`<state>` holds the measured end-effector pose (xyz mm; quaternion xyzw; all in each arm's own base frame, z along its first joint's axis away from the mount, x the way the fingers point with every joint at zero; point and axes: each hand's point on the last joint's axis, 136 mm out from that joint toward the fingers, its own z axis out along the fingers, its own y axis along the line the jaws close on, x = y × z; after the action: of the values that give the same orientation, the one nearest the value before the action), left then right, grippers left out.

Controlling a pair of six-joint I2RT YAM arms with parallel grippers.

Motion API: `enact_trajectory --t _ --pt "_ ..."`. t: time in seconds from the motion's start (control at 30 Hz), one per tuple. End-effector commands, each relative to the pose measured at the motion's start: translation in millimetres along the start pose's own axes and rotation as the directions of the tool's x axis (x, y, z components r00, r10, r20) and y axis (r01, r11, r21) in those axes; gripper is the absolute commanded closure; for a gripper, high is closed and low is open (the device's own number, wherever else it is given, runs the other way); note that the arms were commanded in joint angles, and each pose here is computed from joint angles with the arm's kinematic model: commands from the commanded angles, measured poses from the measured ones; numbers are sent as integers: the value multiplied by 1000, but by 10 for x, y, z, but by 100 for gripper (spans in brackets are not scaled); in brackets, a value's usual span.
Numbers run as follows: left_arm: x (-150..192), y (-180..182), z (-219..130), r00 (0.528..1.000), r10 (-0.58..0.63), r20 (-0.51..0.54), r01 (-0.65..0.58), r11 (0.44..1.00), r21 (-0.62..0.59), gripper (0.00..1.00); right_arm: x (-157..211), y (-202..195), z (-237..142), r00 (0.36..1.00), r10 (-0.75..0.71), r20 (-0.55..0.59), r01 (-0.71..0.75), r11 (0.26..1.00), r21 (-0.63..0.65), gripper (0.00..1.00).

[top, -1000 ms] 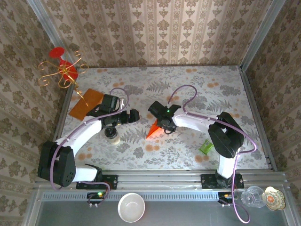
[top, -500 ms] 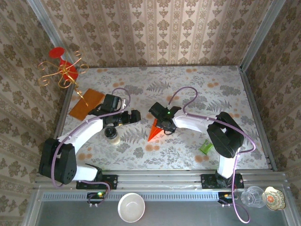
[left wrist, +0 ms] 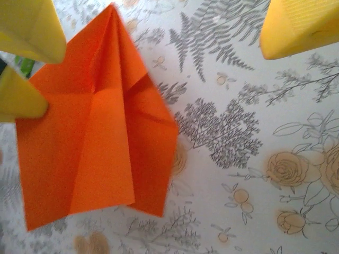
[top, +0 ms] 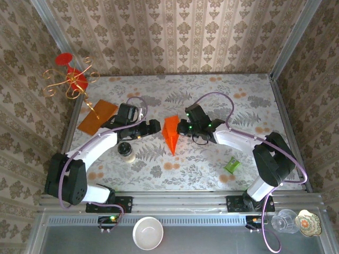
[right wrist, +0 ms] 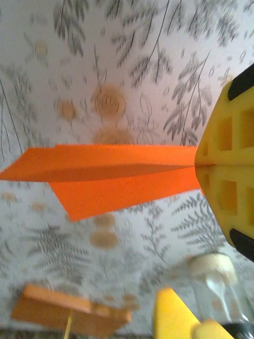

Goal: Fold a paper plane with a square sheet of paper (pick it up from the middle)

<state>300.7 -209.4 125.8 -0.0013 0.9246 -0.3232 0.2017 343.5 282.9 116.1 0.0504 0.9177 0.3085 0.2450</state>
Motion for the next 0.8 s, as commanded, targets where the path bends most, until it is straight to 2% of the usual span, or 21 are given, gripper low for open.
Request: enact_trajectory --t 0.0,0.17,0.47,0.67,0.77 --pt "-55 -65 64 995 -93 27 91 994 62 9 125 135 84 997 -22 -68 10 984 -180 98" --pt "121 -87 247 994 -102 -26 103 994 31 16 260 -111 292 990 63 -127 -91 970 -226 98" --pt "421 -4 541 984 -131 -118 127 991 -37 27 445 -598 329 980 126 -152 -150 976 -159 97" --pt "482 -110 706 977 -129 -172 133 991 13 34 440 -673 287 980 134 -149 -156 976 -150 96" --pt "492 -125 780 972 -125 -200 129 992 7 45 429 -677 288 980 133 -148 -155 977 -146 97"
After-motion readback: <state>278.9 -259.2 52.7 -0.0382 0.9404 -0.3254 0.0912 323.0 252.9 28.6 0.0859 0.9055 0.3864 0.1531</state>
